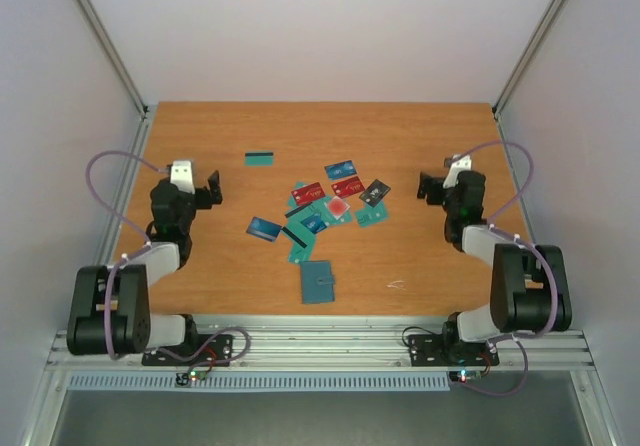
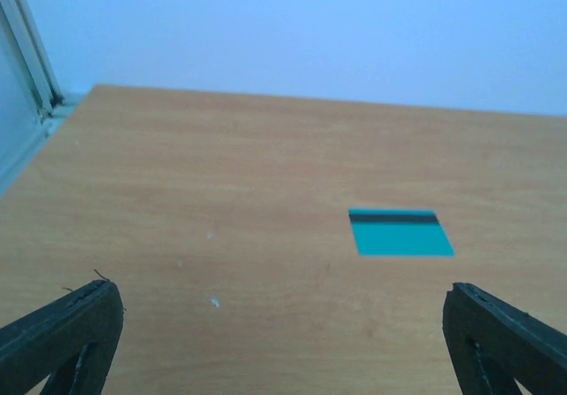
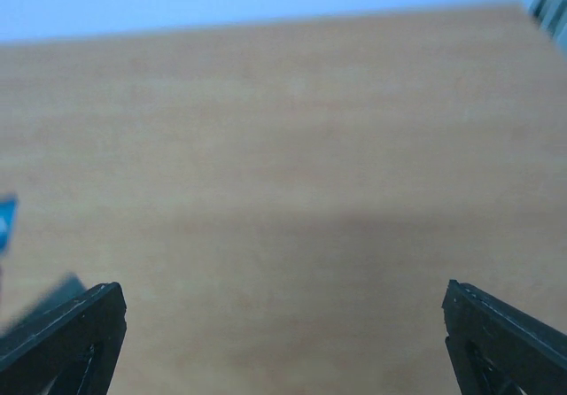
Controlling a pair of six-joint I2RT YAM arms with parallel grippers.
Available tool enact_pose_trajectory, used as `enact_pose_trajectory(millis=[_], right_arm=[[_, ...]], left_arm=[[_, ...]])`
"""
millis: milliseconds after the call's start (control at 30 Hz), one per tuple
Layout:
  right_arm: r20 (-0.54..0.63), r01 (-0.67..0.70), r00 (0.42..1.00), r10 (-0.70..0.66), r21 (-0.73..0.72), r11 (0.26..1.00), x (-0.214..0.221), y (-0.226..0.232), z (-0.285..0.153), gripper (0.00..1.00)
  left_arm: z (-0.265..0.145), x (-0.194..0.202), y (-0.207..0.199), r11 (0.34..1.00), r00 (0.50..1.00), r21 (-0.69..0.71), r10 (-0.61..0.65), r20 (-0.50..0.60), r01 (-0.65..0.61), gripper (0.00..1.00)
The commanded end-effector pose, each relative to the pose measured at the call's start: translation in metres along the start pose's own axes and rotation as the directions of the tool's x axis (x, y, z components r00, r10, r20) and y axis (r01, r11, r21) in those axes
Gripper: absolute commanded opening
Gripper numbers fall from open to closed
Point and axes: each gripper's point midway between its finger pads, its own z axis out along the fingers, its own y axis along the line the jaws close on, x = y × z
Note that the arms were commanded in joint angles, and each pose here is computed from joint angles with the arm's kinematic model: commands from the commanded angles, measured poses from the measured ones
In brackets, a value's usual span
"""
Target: Put the credit cards into the card holder
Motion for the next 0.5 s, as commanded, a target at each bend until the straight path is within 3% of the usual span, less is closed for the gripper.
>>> enact_pose_trajectory(millis=[0,267,400,467], right_arm=[[0.019,-0.055,0.998,0.054,0.022,0.998,-0.06,0.002,-0.018,0.99],[-0.066,-0.227,0.973,0.223,-0.049,0.973,-0.125,0.02,-0.044,0.99],[-0.159,-0.41,0.897,0.412,0.049,0.911,-0.133,0.005,-0.057,0.99],[-0.234,-0.459,0.862,0.45,0.02,0.888,-0.13,0.008,-0.058,0.99]], left_arm=[[-0.01,-0.038,0.0,1.0,1.0,-0.02,0.007,0.003,-0.007,0.99],[-0.041,-0.084,-0.009,0.998,0.997,-0.014,-0.057,-0.059,0.057,0.99],[-0.06,-0.088,0.002,0.962,0.962,-0.11,-0.26,-0.085,0.25,0.99],[-0.065,-0.086,-0.006,0.961,0.952,-0.086,-0.273,-0.137,0.263,0.99]])
